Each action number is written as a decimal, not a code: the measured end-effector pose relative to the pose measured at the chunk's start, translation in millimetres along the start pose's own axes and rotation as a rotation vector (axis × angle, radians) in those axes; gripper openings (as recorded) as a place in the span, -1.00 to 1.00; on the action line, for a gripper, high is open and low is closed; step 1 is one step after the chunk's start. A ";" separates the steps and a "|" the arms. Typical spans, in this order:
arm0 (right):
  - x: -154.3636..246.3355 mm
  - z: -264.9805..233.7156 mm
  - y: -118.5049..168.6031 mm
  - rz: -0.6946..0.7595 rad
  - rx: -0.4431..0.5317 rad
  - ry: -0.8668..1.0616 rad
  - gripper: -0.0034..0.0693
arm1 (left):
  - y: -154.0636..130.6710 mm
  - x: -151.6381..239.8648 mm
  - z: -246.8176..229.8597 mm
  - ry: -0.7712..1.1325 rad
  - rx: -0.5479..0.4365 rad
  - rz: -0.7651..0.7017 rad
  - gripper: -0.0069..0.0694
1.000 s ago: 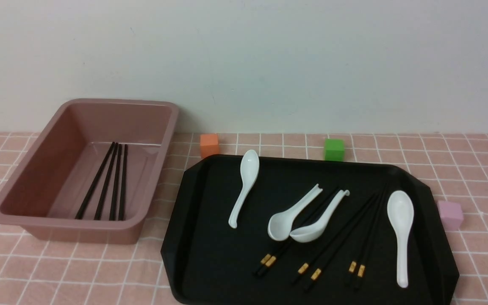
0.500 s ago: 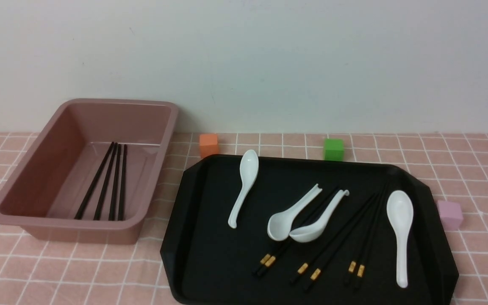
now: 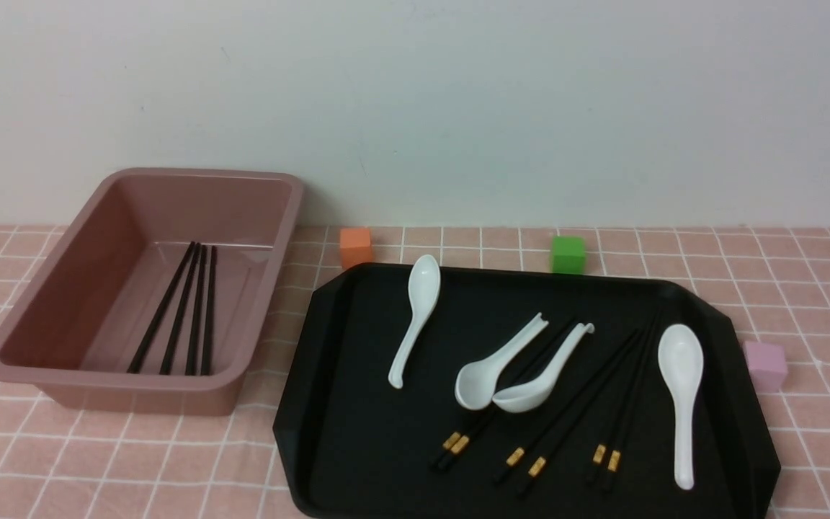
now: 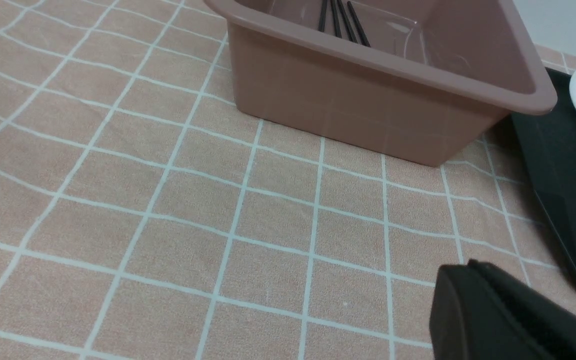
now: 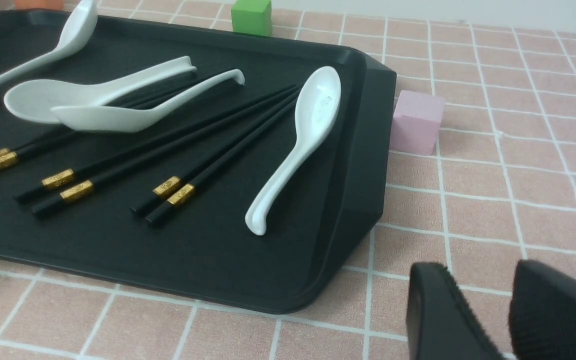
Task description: On pink tablecloth take chopsticks from black tray and put them in box.
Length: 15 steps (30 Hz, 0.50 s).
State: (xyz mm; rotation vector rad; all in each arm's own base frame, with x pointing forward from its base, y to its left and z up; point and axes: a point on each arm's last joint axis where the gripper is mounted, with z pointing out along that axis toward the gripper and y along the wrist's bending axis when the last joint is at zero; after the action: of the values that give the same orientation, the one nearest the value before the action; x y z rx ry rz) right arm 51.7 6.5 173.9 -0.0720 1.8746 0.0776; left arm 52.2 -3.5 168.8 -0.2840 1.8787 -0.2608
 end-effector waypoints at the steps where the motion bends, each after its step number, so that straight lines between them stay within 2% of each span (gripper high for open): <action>1: 0.0 0.0 0.0 0.000 0.000 0.000 -0.25 | 0.0 0.0 0.0 0.000 0.000 0.000 -0.85; 15: 0.0 0.0 0.0 0.000 0.000 0.000 -0.25 | 0.0 0.0 0.0 0.000 0.000 0.001 -0.83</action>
State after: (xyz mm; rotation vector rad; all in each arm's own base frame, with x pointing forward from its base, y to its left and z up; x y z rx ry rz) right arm 51.7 6.5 173.9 -0.0720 1.8746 0.0776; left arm 52.2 -3.4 168.8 -0.2833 1.8788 -0.2596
